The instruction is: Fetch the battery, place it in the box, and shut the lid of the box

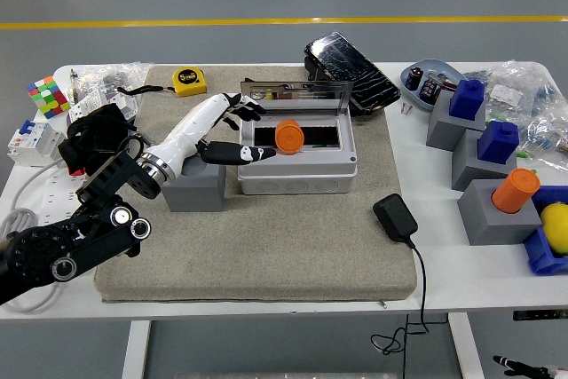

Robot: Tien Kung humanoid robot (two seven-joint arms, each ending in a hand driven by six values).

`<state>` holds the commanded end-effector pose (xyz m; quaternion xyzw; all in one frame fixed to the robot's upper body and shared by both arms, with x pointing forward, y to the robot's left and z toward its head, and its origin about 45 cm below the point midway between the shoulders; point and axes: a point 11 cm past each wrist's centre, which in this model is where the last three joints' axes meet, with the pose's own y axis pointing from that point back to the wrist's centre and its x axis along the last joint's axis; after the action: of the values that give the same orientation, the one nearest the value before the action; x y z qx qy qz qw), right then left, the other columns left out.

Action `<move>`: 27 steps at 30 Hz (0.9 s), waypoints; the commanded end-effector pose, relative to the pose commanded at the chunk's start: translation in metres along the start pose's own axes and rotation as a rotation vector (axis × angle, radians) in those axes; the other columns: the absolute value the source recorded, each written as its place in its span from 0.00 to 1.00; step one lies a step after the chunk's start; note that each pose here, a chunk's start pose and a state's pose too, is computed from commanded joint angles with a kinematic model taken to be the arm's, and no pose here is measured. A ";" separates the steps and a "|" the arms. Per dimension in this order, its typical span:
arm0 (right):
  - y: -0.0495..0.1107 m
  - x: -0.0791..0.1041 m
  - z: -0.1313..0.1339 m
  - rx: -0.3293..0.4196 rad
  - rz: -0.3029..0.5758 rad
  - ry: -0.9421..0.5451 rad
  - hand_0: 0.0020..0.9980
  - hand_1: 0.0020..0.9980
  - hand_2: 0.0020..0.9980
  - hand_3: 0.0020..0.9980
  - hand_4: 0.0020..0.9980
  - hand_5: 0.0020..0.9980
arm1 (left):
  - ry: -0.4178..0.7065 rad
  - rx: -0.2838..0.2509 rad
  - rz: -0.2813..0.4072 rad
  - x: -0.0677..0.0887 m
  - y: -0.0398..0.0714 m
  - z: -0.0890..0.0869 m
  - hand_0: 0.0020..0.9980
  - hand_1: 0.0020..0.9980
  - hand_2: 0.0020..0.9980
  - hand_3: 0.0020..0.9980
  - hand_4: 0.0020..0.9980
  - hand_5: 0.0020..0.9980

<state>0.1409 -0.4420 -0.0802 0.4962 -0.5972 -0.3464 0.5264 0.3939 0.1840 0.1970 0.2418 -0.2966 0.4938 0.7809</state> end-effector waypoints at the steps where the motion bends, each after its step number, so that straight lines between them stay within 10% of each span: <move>1: 0.000 0.000 0.000 0.001 0.000 0.001 0.67 0.67 0.68 0.55 0.90 0.50 | 0.003 0.004 -0.007 -0.002 -0.001 0.001 0.53 0.66 0.64 0.65 1.00 0.40; 19: 0.000 -0.003 -0.001 0.000 -0.005 0.023 0.67 0.67 0.67 0.55 0.89 0.50 | 0.262 0.006 -0.142 -0.052 -0.030 0.050 0.48 0.64 0.62 0.65 1.00 0.43; 27: 0.000 -0.003 0.000 -0.001 -0.006 0.014 0.67 0.67 0.67 0.55 0.89 0.50 | 0.476 -0.077 -0.119 -0.042 -0.038 0.087 0.48 0.64 0.62 0.65 1.00 0.43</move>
<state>0.1410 -0.4390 -0.0812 0.5002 -0.5917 -0.3448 0.5298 0.3953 0.0843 0.2253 0.1057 -0.1084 0.4784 0.8650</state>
